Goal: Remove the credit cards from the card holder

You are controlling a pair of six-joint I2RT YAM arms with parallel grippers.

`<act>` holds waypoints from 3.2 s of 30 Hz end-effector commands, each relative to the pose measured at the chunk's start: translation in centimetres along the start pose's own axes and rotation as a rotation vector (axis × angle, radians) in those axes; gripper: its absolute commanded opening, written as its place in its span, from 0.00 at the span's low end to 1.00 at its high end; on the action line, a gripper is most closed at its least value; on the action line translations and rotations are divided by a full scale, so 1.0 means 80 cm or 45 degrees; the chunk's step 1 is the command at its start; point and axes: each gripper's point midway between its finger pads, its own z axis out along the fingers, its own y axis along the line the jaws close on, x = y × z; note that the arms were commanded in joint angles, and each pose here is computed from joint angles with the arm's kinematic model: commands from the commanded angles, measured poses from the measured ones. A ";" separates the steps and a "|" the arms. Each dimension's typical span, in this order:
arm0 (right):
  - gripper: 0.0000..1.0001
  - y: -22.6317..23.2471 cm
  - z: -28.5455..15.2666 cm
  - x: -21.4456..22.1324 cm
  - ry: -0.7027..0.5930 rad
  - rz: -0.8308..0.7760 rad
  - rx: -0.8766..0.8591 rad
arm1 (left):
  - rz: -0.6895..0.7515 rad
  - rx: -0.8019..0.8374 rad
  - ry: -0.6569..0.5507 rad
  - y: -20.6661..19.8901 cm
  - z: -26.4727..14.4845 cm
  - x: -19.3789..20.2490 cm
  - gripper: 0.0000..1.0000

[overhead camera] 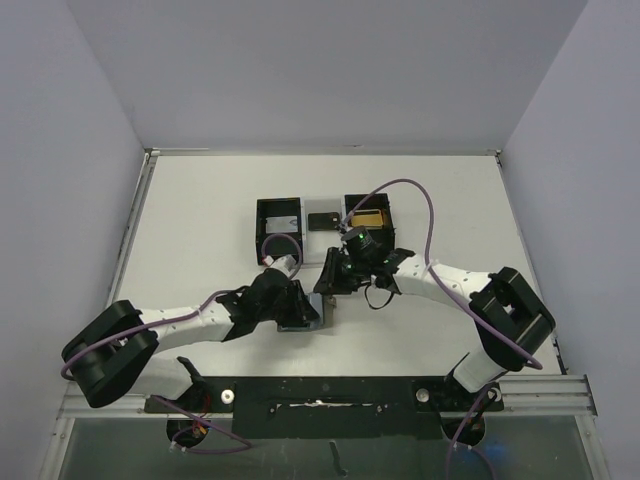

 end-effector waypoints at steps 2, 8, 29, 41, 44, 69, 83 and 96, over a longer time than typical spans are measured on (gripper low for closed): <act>0.22 0.055 -0.017 -0.019 -0.048 -0.110 -0.130 | 0.010 0.103 -0.025 -0.021 0.000 -0.012 0.23; 0.22 0.046 -0.001 -0.008 0.016 -0.094 -0.099 | -0.015 0.104 -0.016 -0.019 0.005 -0.010 0.22; 0.22 -0.020 0.019 0.012 -0.032 -0.066 0.194 | 0.041 -0.040 -0.217 0.014 -0.057 -0.067 0.37; 0.26 -0.006 0.020 0.010 -0.107 -0.012 0.058 | 0.035 0.042 -0.050 0.040 -0.048 -0.057 0.45; 0.28 0.007 0.024 0.011 -0.133 -0.045 -0.033 | 0.033 0.006 -0.017 0.048 -0.043 -0.052 0.45; 0.25 0.006 0.050 0.030 0.020 0.005 -0.077 | 0.000 -0.026 0.079 0.067 -0.030 -0.027 0.25; 0.07 0.007 0.040 0.026 0.002 0.005 -0.070 | -0.001 -0.008 0.072 0.061 -0.028 -0.032 0.16; 0.00 0.006 0.027 0.023 -0.032 0.005 -0.073 | -0.002 -0.020 0.049 0.056 -0.034 -0.036 0.13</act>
